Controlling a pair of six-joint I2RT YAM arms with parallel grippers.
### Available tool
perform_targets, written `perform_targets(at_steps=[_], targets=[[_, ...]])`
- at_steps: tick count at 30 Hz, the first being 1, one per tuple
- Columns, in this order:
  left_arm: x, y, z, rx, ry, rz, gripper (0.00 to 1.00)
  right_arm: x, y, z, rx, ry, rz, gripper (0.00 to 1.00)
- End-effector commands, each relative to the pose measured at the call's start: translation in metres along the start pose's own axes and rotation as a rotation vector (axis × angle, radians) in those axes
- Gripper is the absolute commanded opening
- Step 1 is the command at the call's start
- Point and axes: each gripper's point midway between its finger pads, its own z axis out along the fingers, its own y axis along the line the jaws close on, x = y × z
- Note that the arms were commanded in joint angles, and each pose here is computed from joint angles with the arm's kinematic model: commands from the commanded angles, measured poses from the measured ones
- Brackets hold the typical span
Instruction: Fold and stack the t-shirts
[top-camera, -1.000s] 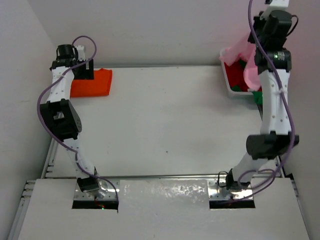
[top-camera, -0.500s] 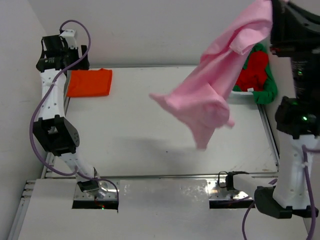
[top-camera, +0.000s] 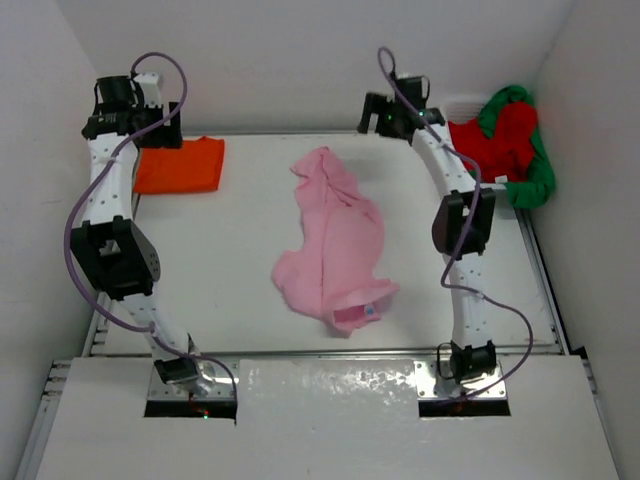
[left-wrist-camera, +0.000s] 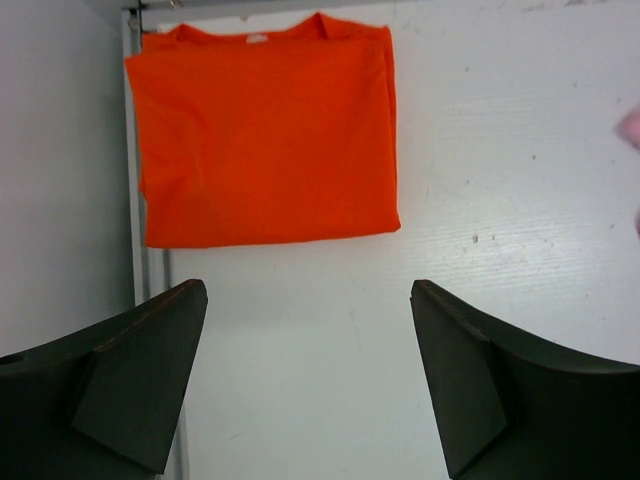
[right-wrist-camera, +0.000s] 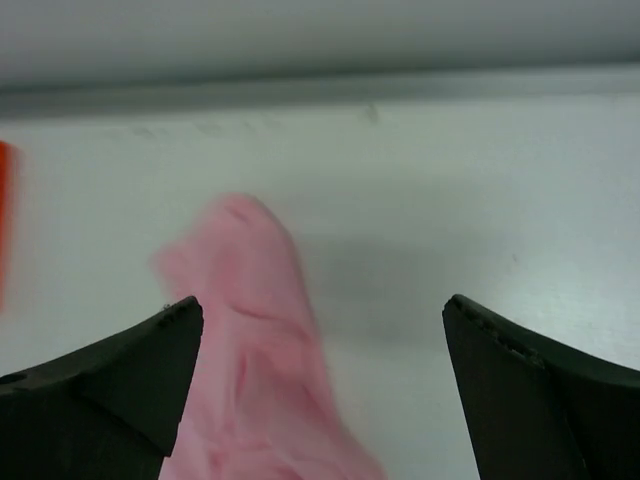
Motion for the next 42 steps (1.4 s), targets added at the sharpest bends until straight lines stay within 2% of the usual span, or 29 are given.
perform_targets(at_steps=[1,2,6,7,8,9,10,11,12,13,14,15,16,17,18,19,22,23,28,32,33,35,37,38,39,40,41,42], targets=[[-0.003,-0.002,-0.012,-0.006,-0.006,0.049,0.82,0.047,-0.034,-0.051,0.196,0.273,-0.165,0.99],[-0.002,-0.003,-0.013,-0.003,-0.012,0.061,0.82,0.052,-0.033,-0.056,0.191,0.273,-0.212,0.99],[0.006,-0.024,-0.023,0.087,-0.03,0.083,0.82,0.065,-0.015,-0.123,0.132,0.087,-0.404,0.99],[0.011,-0.033,-0.027,0.11,-0.027,0.093,0.81,0.076,-0.007,-0.133,0.103,0.092,-0.442,0.99],[0.014,-0.04,-0.028,0.128,-0.023,0.118,0.8,0.084,-0.005,-0.142,0.08,0.104,-0.485,0.92],[0.018,-0.049,-0.029,0.153,-0.017,0.14,0.79,0.11,-0.007,-0.156,0.048,0.166,-0.499,0.72],[0.032,-0.07,-0.031,0.197,0.019,0.175,0.73,0.128,0.002,-0.164,-0.021,0.21,-0.498,0.06],[0.042,-0.084,-0.031,0.234,0.04,0.23,0.68,0.141,0.001,-0.172,-0.032,0.246,-0.498,0.0],[0.056,-0.102,-0.033,0.292,0.065,0.272,0.62,0.173,-0.008,-0.18,-0.033,0.321,-0.495,0.0],[0.094,-0.134,-0.036,0.376,0.154,0.336,0.55,0.175,0.0,-0.196,-0.058,0.299,-0.506,0.01],[0.114,-0.153,-0.039,0.431,0.19,0.424,0.54,0.183,-0.001,-0.203,-0.054,0.305,-0.493,0.25],[0.159,-0.168,-0.043,0.474,0.283,0.473,0.55,0.208,-0.008,-0.211,-0.04,0.351,-0.469,0.36],[0.185,-0.2,-0.05,0.543,0.324,0.567,0.58,0.214,-0.007,-0.22,-0.038,0.359,-0.443,0.43],[0.207,-0.213,-0.054,0.571,0.352,0.622,0.61,0.226,-0.008,-0.226,-0.03,0.395,-0.385,0.53],[0.228,-0.225,-0.059,0.59,0.378,0.68,0.64,0.254,-0.015,-0.236,-0.023,0.481,-0.354,0.61],[0.259,-0.249,-0.07,0.649,0.378,0.777,0.67,0.266,-0.015,-0.242,-0.025,0.513,-0.303,0.63],[0.288,-0.278,-0.079,0.695,0.29,0.909,0.71,0.315,-0.007,-0.259,-0.113,0.641,-0.186,0.69],[0.298,-0.282,-0.08,0.711,0.306,0.941,0.72,0.331,0.003,-0.265,-0.163,0.683,-0.113,0.71],[0.327,-0.298,-0.069,0.705,0.312,1.043,0.75,0.358,-0.008,-0.27,-0.116,0.719,-0.048,0.72],[0.354,-0.291,-0.051,0.639,0.361,1.089,0.75,0.375,-0.007,-0.267,-0.136,0.748,-0.012,0.71],[0.362,-0.287,-0.045,0.621,0.38,1.094,0.73,0.379,-0.002,-0.268,-0.169,0.768,0.011,0.7],[0.367,-0.276,-0.039,0.562,0.409,1.114,0.69,0.386,0.001,-0.27,-0.182,0.798,0.044,0.62],[0.374,-0.269,-0.036,0.538,0.444,1.126,0.47,0.391,0.011,-0.272,-0.237,0.821,0.08,0.5],[0.377,-0.263,-0.036,0.516,0.455,1.129,0.38,0.392,0.013,-0.272,-0.248,0.814,0.083,0.33],[0.374,-0.263,-0.033,0.498,0.44,1.124,0.09,0.391,0.014,-0.272,-0.253,0.81,0.08,0.23],[0.371,-0.26,-0.032,0.461,0.433,1.1,0.0,0.389,0.014,-0.272,-0.252,0.805,0.067,0.12],[0.367,-0.257,-0.03,0.437,0.421,1.089,0.0,0.386,0.014,-0.272,-0.247,0.808,0.059,0.0],[0.353,-0.252,-0.028,0.416,0.397,1.047,0.0,0.382,0.015,-0.272,-0.253,0.8,0.044,0.0]])
